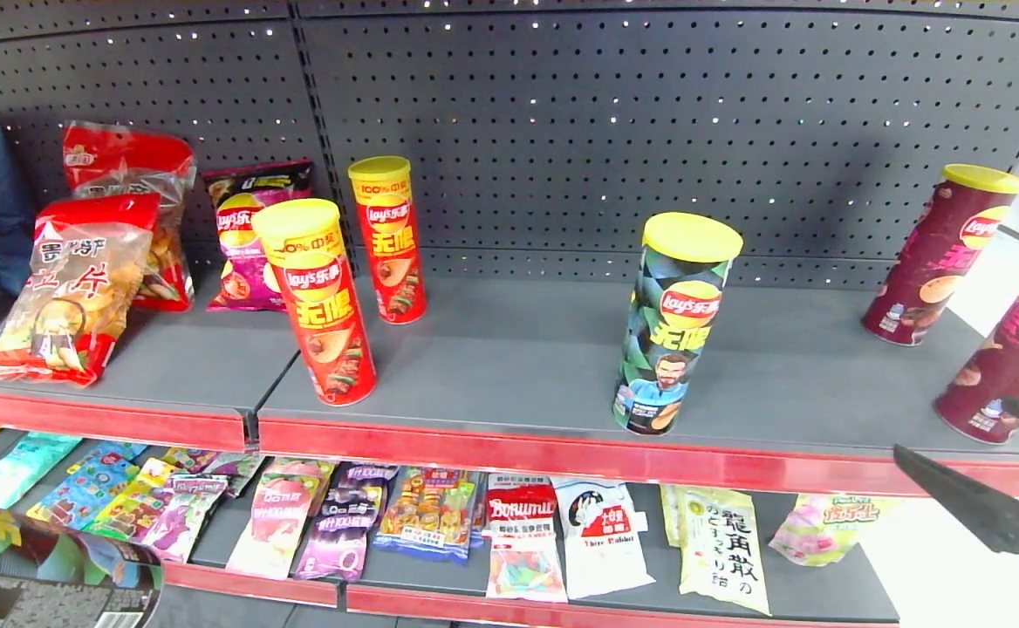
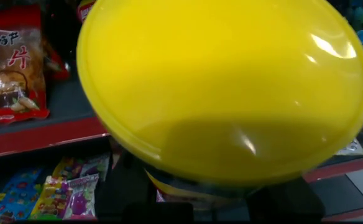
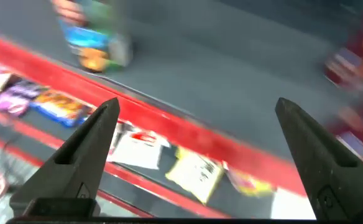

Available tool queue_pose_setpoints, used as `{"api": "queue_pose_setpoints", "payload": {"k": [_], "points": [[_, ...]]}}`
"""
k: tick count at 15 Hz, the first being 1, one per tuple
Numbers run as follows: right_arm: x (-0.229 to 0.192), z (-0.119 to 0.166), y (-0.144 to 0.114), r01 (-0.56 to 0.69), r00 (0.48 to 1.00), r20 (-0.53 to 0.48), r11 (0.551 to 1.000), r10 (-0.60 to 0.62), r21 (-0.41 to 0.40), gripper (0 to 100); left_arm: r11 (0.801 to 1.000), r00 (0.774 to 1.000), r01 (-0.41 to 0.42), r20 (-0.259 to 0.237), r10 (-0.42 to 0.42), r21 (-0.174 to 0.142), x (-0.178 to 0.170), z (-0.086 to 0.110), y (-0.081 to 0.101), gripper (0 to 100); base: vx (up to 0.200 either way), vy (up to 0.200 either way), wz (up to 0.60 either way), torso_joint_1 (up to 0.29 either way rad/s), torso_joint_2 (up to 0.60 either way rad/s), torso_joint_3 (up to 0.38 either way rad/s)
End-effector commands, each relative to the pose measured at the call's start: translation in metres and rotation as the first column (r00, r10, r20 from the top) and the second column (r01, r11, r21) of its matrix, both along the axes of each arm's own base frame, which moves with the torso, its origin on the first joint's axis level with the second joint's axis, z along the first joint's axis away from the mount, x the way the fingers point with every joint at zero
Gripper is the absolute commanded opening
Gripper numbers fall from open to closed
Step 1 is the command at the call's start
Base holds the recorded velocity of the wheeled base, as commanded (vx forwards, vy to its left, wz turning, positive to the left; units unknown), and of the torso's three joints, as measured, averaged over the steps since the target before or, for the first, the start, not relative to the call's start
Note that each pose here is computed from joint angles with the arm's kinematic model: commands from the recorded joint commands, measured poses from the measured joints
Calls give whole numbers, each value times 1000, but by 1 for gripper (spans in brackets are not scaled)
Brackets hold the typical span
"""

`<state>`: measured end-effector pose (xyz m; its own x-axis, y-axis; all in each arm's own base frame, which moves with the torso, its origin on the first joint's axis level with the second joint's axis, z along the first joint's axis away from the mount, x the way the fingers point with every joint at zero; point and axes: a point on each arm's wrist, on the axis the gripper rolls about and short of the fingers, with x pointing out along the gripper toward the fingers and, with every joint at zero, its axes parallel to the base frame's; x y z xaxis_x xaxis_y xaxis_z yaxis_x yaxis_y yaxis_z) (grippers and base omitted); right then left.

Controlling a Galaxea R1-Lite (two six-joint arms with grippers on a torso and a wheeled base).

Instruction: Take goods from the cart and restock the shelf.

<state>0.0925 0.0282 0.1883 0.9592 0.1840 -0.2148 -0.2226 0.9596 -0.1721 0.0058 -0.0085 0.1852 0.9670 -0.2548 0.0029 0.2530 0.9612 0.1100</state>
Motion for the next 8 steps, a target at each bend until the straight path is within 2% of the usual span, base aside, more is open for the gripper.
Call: {"api": "queue_pose_setpoints", "payload": {"k": [1,2,3,6,8], "points": [[-56,-19,-26,157,986,59,987,-159,33,100,999,999,37,20,-37,7,-2,5,-1,0,0,0,0,0,0,0],[-74,-30,-29,197,980,24,980,-197,10,100,996,995,93,38,-94,13,-3,12,-2,0,0,0,0,0,0,0],[-83,-33,-29,198,980,26,980,-198,7,100,994,994,107,37,-107,14,-1,17,-2,0,0,0,0,0,0,0],[-104,-43,-31,199,976,92,980,-198,4,100,995,995,98,27,-98,5,15,42,1,0,0,0,0,0,0,0],[-117,-53,-32,203,974,98,979,-202,4,100,994,994,106,26,-106,6,18,47,1,0,0,0,0,0,0,0]]}}
